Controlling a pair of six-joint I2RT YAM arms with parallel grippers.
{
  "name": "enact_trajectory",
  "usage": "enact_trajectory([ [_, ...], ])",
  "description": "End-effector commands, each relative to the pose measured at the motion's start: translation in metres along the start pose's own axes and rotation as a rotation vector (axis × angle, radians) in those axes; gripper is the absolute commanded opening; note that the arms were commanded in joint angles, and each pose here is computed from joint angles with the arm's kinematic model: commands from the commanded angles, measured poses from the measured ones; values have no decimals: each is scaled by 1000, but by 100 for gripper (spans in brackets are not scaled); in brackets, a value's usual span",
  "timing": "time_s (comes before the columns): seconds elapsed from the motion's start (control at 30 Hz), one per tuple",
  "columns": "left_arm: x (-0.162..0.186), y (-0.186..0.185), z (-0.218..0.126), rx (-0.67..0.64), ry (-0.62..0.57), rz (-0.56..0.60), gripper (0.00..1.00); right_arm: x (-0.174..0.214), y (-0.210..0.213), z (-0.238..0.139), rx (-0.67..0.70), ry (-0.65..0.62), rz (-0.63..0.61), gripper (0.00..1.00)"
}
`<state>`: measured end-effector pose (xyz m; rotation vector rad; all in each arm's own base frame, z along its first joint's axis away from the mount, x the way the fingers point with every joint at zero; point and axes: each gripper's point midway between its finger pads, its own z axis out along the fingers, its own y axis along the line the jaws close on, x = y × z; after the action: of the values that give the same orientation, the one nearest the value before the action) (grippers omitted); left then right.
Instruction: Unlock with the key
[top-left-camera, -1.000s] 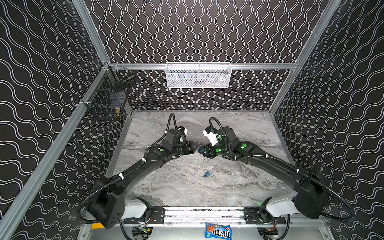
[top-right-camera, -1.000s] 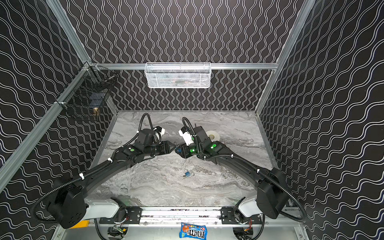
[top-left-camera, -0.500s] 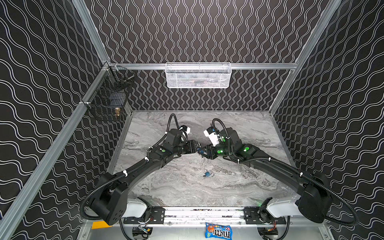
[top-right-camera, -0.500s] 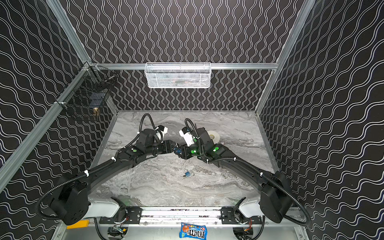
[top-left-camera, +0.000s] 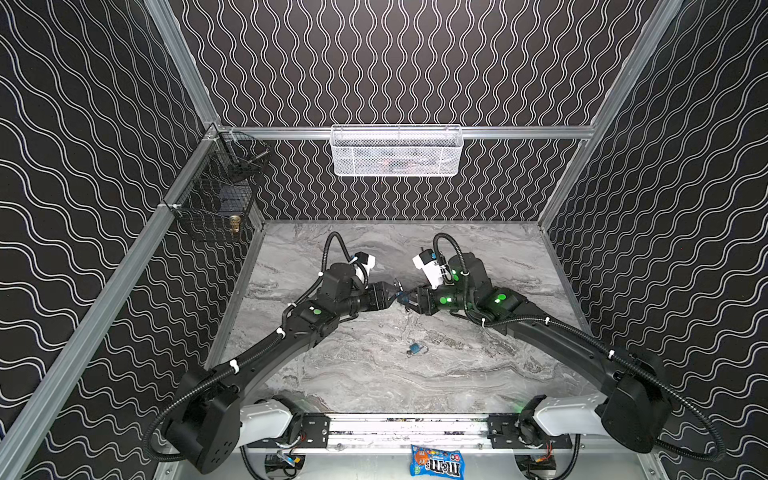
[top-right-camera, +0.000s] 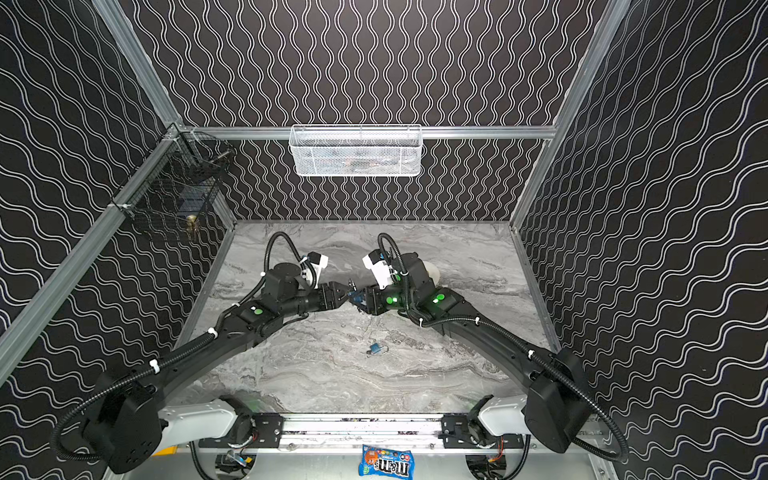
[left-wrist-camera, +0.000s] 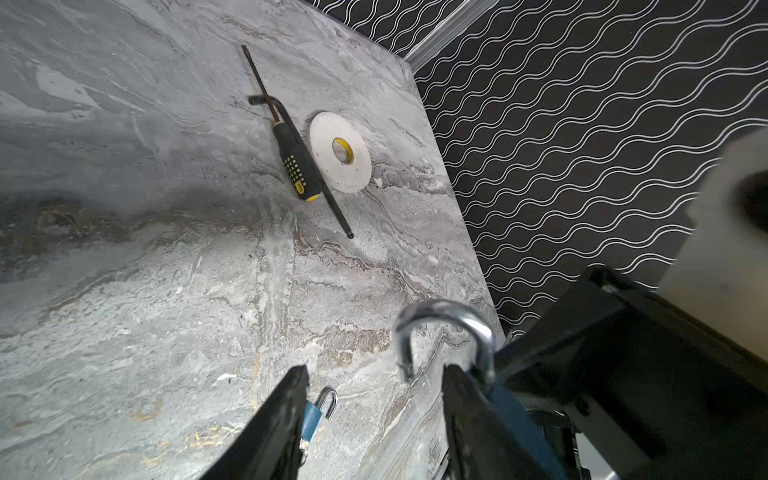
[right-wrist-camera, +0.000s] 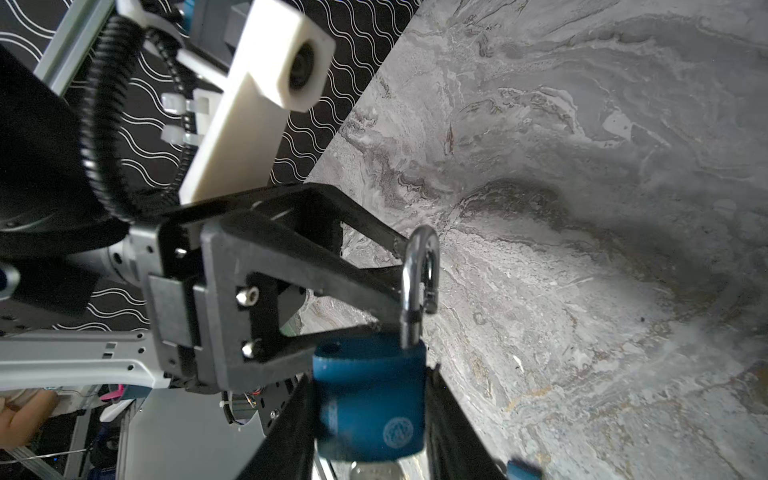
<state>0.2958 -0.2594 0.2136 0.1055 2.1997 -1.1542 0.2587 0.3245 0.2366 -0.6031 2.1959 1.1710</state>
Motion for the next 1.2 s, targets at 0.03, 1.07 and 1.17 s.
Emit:
enact_trajectory([
  [0.03,-5,-3,-8,0,-35,-15,55,-11,10,-4,-44,-40,-2,26],
  [1.07,-16,43,13,-150,3,-64,38,-14,-2,15,-58,-22,11,25],
  [1.17,-14,69,-9,-289,-17,-80,39,-3,-37,25,93,40,12,25],
])
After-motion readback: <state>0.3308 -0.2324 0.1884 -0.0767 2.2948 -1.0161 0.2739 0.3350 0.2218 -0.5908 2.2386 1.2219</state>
